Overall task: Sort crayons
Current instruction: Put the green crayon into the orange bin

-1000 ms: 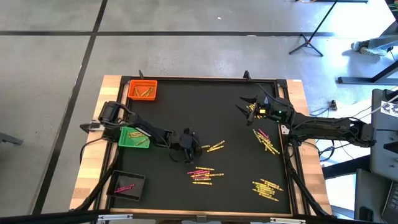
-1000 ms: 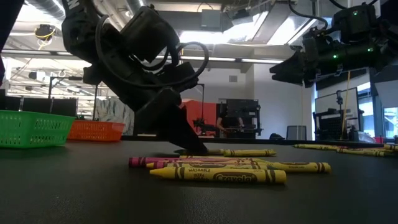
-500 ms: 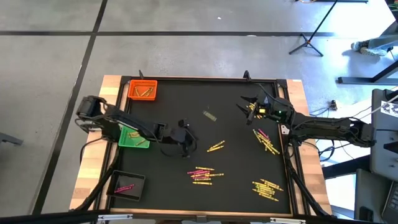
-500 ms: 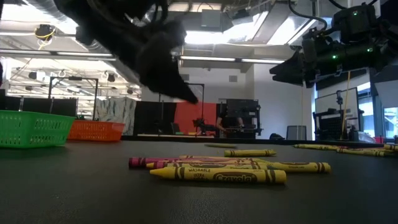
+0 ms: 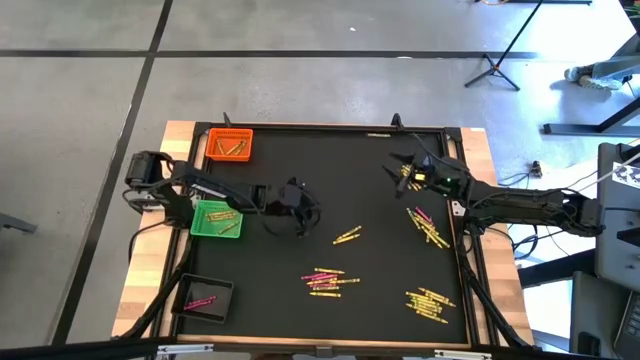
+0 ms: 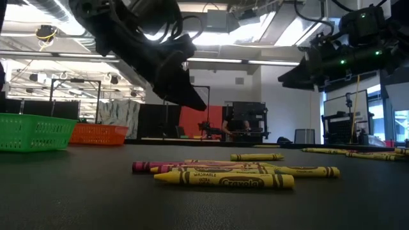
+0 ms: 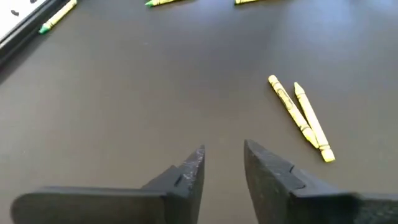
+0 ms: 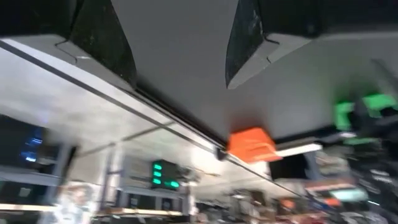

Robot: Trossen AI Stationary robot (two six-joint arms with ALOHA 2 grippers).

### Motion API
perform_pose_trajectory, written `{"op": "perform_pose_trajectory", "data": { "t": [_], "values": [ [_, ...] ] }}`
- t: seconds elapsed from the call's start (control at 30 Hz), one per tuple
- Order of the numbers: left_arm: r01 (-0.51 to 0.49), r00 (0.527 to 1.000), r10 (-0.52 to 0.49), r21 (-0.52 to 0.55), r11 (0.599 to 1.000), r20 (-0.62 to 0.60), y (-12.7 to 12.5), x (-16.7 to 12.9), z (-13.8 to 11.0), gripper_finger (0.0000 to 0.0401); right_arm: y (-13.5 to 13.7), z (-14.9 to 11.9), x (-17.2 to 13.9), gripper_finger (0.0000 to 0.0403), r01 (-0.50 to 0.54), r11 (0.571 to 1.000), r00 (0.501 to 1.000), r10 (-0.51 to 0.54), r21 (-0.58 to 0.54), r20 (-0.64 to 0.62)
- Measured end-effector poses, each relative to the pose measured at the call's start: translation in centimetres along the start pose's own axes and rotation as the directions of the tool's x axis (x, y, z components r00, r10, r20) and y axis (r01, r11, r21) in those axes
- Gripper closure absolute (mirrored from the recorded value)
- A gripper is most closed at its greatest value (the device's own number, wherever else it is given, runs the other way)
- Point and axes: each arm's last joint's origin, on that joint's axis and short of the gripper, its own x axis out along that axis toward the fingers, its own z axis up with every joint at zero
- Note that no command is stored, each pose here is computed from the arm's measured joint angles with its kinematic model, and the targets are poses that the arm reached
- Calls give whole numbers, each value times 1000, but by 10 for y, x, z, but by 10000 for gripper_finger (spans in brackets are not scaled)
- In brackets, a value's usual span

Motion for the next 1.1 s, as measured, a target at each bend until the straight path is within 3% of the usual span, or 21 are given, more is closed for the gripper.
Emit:
{"op": "perform_pose_trajectory", "data": {
  "t": [0.1, 0.23, 0.5, 0.77, 0.93, 1.1],
  "values": [
    [2, 1000, -3, 27, 1000, 24, -5, -1, -5, 297, -2, -4, 0, 157, 61, 998, 998, -61, -7, -34],
    [7, 998, -9, 25, 1000, 68, -6, -3, -20, 297, -2, -6, 0, 157, 61, 998, 997, -62, -11, -56],
    [44, 965, -40, -10, 999, 258, 12, -14, -54, 296, -1, -2, 24, 157, 115, 993, 980, -115, -14, -163],
    [19, 952, -7, -39, 999, 306, 24, -17, -58, 296, -21, 8, 91, 157, 278, 954, 845, -297, -110, -444],
    [11, 952, -7, -13, 1000, 307, 24, -17, -58, 296, -50, 9, 131, 169, 300, 951, 778, -291, -78, -557],
    [-10, 952, -8, 55, 998, 308, 24, -17, -58, 296, -79, 4, 162, 217, 316, 949, 749, -256, -11, -612]
  ]
}}
